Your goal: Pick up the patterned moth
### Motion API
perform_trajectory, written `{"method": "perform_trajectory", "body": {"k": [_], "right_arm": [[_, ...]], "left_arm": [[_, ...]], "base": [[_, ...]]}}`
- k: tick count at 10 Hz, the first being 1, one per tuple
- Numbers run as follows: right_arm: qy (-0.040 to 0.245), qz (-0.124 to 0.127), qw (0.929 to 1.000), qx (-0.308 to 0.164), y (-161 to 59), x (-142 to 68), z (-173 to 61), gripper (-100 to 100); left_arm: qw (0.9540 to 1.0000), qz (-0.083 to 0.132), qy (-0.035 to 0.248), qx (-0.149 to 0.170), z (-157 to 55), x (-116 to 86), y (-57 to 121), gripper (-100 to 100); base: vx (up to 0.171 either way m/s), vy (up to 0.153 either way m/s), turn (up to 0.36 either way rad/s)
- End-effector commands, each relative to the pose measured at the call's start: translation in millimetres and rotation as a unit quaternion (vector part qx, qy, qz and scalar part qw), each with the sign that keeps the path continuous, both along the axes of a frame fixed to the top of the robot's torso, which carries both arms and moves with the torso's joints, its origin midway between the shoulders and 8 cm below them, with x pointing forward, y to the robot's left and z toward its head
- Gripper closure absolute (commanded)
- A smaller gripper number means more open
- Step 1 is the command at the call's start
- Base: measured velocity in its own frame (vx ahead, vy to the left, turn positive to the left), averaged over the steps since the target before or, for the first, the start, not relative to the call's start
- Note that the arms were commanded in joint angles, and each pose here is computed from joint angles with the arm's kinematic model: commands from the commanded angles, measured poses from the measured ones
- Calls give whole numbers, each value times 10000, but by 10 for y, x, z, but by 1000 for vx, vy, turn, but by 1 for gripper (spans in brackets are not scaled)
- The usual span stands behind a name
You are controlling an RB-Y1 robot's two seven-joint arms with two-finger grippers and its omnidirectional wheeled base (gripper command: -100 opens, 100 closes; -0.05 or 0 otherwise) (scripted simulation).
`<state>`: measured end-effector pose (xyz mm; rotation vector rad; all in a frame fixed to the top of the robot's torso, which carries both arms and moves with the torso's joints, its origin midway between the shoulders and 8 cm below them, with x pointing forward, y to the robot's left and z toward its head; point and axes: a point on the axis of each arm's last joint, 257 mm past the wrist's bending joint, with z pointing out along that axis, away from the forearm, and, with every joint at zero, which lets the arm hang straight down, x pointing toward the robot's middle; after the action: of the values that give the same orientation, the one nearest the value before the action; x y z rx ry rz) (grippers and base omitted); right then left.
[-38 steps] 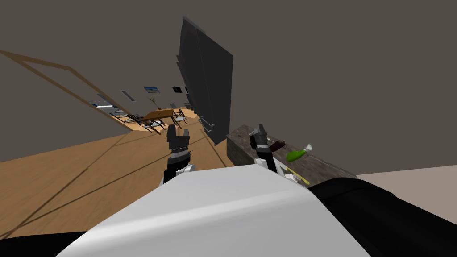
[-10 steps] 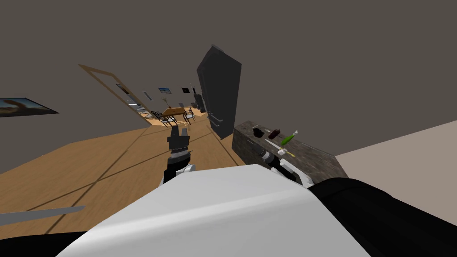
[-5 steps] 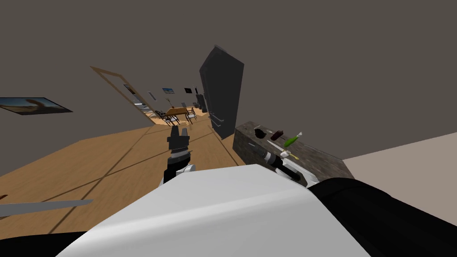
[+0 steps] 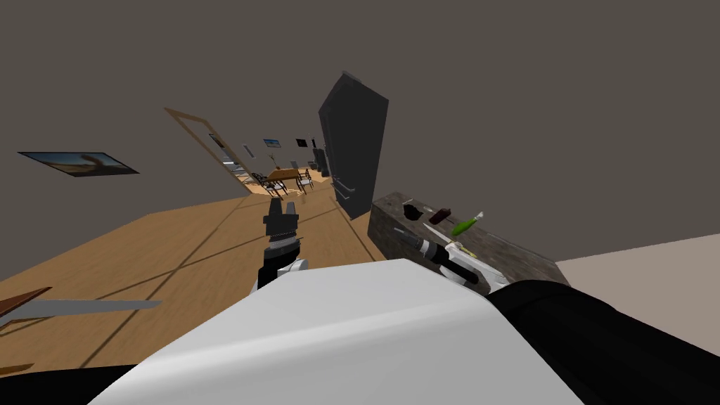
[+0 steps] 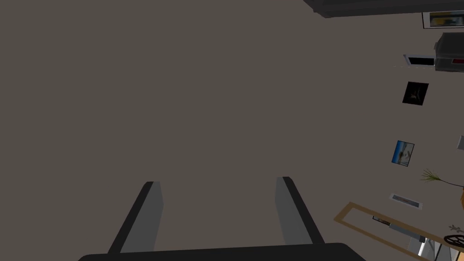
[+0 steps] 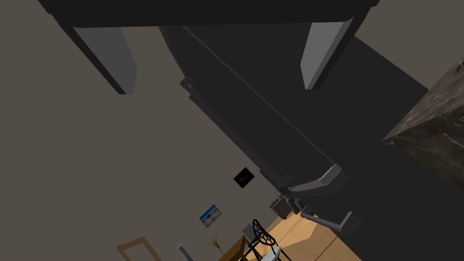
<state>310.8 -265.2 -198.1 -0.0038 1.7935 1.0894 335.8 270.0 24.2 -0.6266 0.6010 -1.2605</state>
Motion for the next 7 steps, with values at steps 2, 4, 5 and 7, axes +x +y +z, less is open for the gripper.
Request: {"method": "perform_trajectory", "body": {"k": [2, 4, 5, 7], "right_arm": [[321, -29, 9988, -363, -204, -36, -213, -100], [530, -67, 9966, -622, -368, -50, -338, -100], [546, -15, 9960, -703, -383, -54, -338, -100], [748, -60, 9923, -984, -565, -64, -448, -100]], "left_arm": [[10000, 0, 0, 0, 0, 0, 0, 0], [10000, 0, 0, 0, 0, 0, 0, 0], [10000, 0, 0, 0, 0, 0, 0, 0], [10000, 0, 1, 0, 0, 0, 0, 0]], "base": [[2, -29, 153], [-3, -32, 243], [2, -53, 102], [47, -51, 134]]}}
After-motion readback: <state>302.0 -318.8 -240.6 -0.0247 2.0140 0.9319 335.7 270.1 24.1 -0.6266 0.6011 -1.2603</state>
